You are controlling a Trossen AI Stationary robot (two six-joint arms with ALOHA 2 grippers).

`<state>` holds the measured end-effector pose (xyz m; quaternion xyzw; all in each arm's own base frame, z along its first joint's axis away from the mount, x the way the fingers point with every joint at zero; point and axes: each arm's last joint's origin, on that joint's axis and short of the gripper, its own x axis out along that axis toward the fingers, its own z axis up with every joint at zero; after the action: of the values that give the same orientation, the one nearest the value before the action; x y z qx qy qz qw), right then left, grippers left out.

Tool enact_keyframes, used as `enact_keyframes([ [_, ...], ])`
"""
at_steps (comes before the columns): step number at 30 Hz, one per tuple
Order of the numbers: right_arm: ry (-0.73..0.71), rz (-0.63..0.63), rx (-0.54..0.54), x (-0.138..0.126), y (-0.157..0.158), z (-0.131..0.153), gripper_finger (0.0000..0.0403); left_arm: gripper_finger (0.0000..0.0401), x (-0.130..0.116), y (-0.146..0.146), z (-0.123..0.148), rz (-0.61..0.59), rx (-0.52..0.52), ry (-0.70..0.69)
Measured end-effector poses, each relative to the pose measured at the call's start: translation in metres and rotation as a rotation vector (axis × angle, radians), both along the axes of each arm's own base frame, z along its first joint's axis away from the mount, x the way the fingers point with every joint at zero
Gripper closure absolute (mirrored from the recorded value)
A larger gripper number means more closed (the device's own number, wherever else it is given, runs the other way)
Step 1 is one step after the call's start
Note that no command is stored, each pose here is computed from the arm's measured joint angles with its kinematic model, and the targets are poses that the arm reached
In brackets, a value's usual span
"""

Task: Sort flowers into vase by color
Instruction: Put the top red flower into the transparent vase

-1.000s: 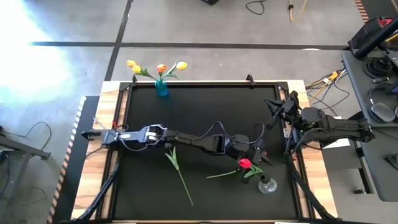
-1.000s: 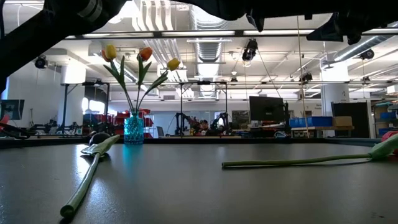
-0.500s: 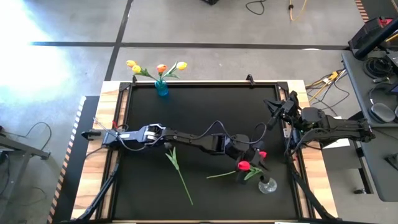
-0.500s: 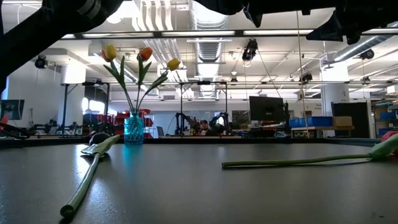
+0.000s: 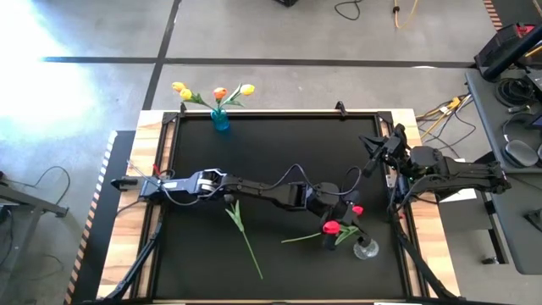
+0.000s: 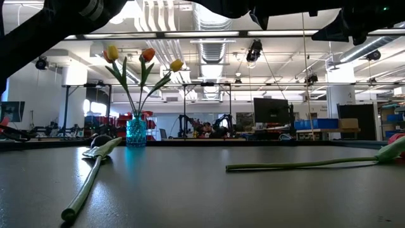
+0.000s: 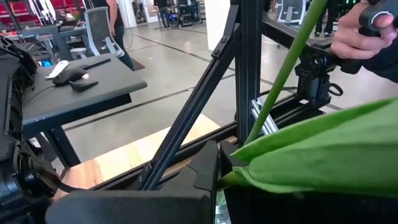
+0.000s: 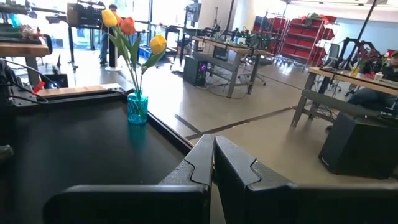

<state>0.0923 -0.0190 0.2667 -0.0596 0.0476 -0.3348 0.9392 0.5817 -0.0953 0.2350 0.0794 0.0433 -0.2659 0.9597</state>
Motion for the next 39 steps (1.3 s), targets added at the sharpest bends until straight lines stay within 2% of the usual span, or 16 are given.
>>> enact_keyframes([
  [7, -0.005, 0.0, 0.005, 0.0, 0.0, 0.0, 0.0394, 0.0401, 0.001, 0.002, 0.0, 0.083, -0.01, 0.003],
  [10, -0.008, 0.007, 0.013, 0.001, 0.0, 0.0, 0.0394, 0.0393, 0.001, 0.002, -0.001, 0.083, -0.012, 0.009],
  [17, 0.028, 0.021, 0.086, 0.005, 0.001, 0.0, 0.039, 0.0324, 0.001, 0.002, -0.004, 0.081, 0.003, 0.026],
  [23, 0.158, 0.09, 0.267, 0.003, 0.008, 0.009, 0.035, 0.0273, 0.001, 0.003, -0.005, 0.082, 0.01, 0.03],
  [27, 0.264, 0.113, 0.379, 0.0, 0.016, 0.006, 0.0321, 0.0272, 0.001, 0.005, -0.005, 0.084, 0.018, 0.029],
  [30, 0.276, 0.17, 0.399, 0.0, 0.025, 0.004, 0.0319, 0.028, 0.002, 0.008, -0.005, 0.088, 0.02, 0.028],
  [35, 0.285, 0.175, 0.401, -0.009, 0.036, 0.0, 0.0358, 0.0295, 0.003, 0.014, -0.005, 0.1, 0.02, 0.029],
  [39, 0.313, 0.15, 0.456, -0.014, 0.042, -0.004, 0.0385, 0.0303, 0.003, 0.017, -0.005, 0.104, 0.021, 0.034],
])
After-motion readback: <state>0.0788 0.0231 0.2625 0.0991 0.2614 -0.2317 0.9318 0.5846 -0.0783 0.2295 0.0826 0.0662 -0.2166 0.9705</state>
